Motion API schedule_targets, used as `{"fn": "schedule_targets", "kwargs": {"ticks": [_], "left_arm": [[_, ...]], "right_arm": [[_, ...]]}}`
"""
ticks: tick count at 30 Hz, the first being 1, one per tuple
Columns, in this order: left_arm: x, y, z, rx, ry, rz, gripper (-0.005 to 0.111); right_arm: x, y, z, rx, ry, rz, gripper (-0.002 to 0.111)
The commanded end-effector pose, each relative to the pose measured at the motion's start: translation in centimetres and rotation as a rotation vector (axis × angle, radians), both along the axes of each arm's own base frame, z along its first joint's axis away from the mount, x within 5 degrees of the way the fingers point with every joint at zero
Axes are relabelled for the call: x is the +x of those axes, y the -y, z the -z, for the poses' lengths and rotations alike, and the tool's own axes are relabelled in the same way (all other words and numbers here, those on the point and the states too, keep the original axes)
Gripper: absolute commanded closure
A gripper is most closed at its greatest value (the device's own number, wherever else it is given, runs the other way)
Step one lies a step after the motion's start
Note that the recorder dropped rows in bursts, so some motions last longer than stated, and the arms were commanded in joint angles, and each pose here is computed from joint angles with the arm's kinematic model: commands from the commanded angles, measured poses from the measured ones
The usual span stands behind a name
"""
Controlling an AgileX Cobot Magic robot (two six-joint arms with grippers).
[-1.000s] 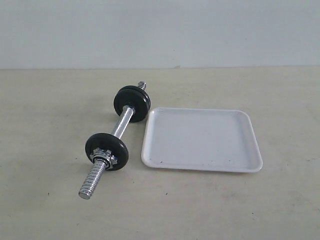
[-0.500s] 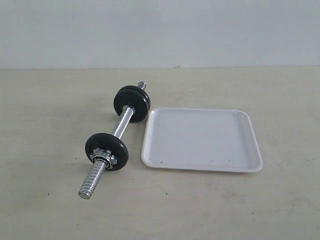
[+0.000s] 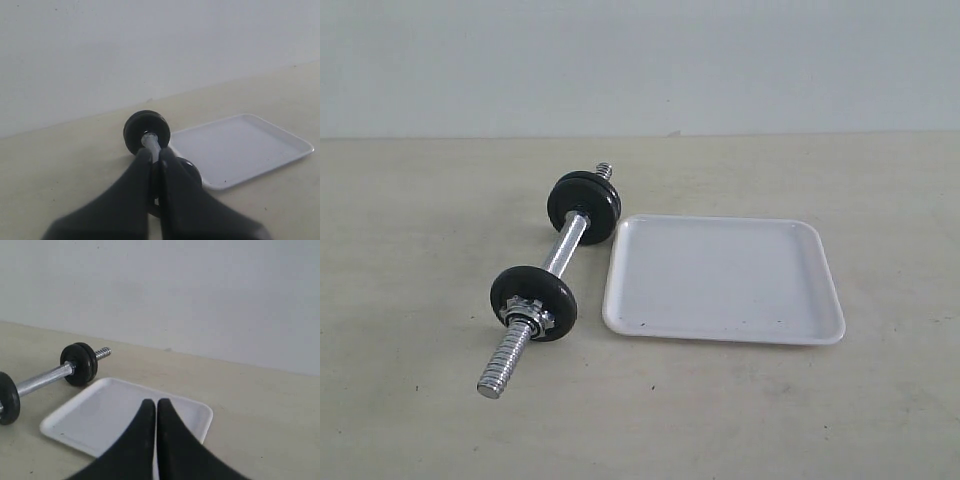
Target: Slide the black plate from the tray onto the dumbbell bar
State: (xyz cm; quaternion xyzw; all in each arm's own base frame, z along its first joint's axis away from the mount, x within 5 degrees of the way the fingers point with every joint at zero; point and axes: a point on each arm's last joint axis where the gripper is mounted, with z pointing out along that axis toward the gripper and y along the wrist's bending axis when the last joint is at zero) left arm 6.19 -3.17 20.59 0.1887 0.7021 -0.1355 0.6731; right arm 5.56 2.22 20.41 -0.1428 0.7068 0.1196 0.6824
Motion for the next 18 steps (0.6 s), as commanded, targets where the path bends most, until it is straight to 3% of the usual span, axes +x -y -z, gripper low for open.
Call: {"fn": "schedule_targets", "kwargs": {"ticks": [1, 9, 18], "left_arm": [[-0.05, 0.1, 0.18, 0.04, 0.014, 0.015, 0.102], [-0.08, 0.16, 0.17, 0.025, 0.009, 0.021, 0.102], [-0.6, 1.06, 0.01, 0.01, 0.022, 0.136, 0.102]], "right_arm": [[-0.02, -0.03, 0.43, -0.051, -0.019, -0.006, 0.109], [-0.04, -0.04, 0.59, 0.0, -0.058, -0.005, 0.109], [-0.08, -0.07, 0.83, 0.04, -0.102, -0.004, 0.109]]}}
